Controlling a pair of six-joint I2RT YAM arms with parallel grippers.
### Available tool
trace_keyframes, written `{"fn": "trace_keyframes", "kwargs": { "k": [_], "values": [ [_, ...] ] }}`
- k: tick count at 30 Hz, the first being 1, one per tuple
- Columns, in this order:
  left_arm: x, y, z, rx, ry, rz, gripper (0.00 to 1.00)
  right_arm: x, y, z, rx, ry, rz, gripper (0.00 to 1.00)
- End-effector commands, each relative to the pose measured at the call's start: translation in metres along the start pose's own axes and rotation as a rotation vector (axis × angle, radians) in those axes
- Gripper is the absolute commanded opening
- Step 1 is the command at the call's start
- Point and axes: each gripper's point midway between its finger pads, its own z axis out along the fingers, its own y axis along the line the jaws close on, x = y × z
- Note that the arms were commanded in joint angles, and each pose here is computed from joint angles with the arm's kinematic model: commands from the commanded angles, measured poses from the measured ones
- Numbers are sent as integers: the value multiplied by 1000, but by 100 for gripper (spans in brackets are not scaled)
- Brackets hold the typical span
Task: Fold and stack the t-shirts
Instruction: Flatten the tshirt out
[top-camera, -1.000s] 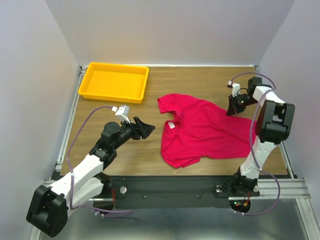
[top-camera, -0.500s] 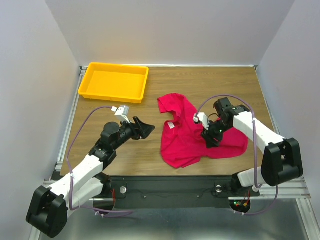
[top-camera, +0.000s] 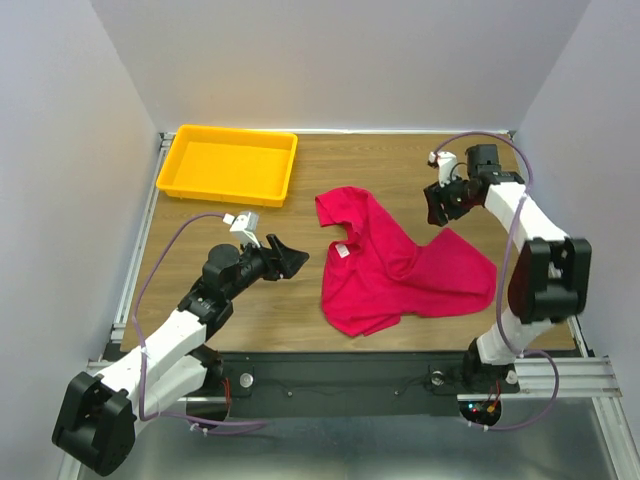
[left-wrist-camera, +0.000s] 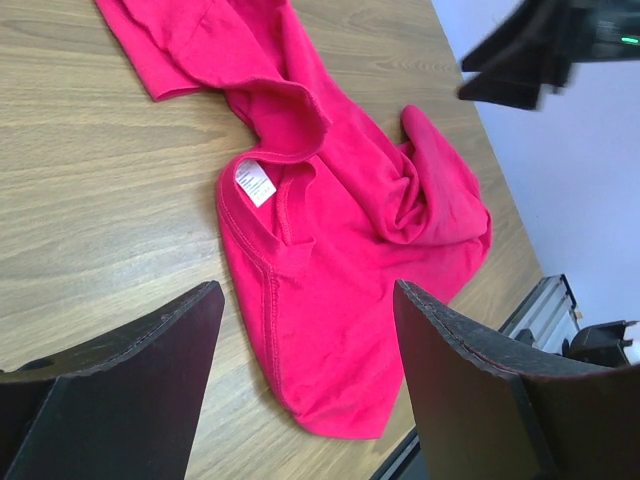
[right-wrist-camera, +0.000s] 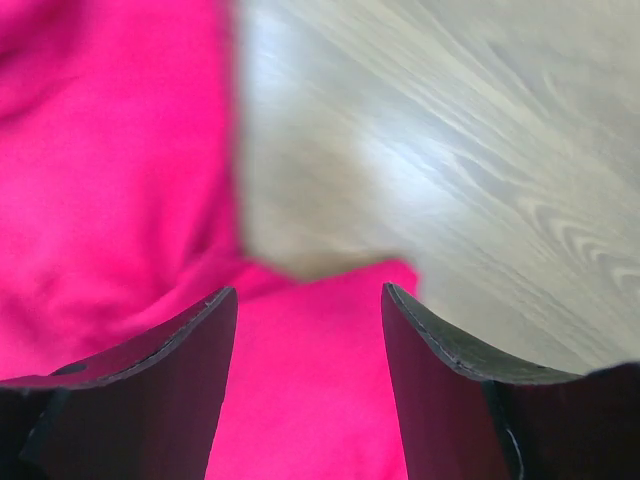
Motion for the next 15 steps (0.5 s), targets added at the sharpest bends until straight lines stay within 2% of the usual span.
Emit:
{"fn": "trace_keyframes", "kwargs": {
  "k": [1, 7, 11, 15],
  "values": [
    [-15, -10, -2, 30, -58, 28, 80, 8, -27, 32, 44, 31, 165, 66],
    [-6, -5, -2, 30, -43, 14, 80, -1, 23, 41, -267, -45, 117, 66],
    [-5, -4, -1, 29, -37, 9, 80, 9, 39, 49, -369, -16, 131, 65],
    [-2, -2, 0, 26, -33, 5, 80, 28, 48, 60, -384, 54, 137, 62]
  ]
}}
